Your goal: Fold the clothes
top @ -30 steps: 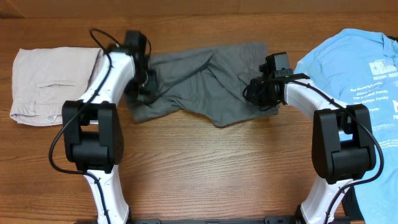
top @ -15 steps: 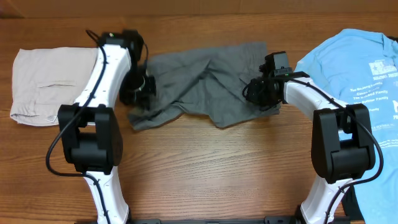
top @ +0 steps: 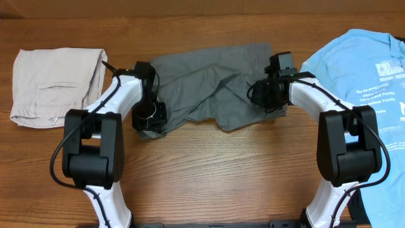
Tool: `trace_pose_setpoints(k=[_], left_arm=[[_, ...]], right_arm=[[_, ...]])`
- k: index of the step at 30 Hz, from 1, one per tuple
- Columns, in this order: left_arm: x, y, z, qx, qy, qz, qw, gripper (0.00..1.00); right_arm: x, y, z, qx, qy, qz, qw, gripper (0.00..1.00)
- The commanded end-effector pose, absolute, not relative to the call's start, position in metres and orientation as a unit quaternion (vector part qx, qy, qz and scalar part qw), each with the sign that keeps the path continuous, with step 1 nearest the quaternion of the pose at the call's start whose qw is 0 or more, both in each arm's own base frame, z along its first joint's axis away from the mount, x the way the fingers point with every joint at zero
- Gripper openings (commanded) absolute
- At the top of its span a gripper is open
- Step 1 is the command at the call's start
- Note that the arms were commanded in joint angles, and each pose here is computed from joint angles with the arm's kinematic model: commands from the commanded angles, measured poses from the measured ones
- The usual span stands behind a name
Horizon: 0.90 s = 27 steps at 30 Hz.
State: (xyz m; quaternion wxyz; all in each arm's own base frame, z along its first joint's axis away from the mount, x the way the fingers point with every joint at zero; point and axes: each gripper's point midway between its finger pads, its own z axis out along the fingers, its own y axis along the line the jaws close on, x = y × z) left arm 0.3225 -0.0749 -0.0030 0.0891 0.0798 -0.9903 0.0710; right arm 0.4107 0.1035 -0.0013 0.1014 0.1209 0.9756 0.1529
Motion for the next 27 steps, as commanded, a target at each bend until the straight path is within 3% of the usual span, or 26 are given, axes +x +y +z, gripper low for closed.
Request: trace_pose_setpoints(k=[1, 17, 23, 27], left_arm=[[0.307, -0.058, -0.062, 0.090, -0.991, 0.015, 0.094, 0.04], [0.383, -0.034, -0.079, 0.040, -0.993, -0.046, -0.099, 0.04], [0.402, -0.029, -0.071, 0.005, -0.989, -0.066, -0.133, 0.04], [0.416, -0.031, -0.041, -0.012, -0.990, -0.069, -0.124, 0.04]], right_arm=[[0.365, 0.065, -0.056, 0.141, 0.988, 0.053, 0.024, 0.04], [0.371, 0.066, -0.056, 0.140, 0.988, 0.056, 0.034, 0.04], [0.382, 0.067, -0.053, 0.132, 0.988, 0.061, 0.055, 0.04], [0.397, 0.068, -0.034, 0.118, 0.989, 0.062, 0.065, 0.04]])
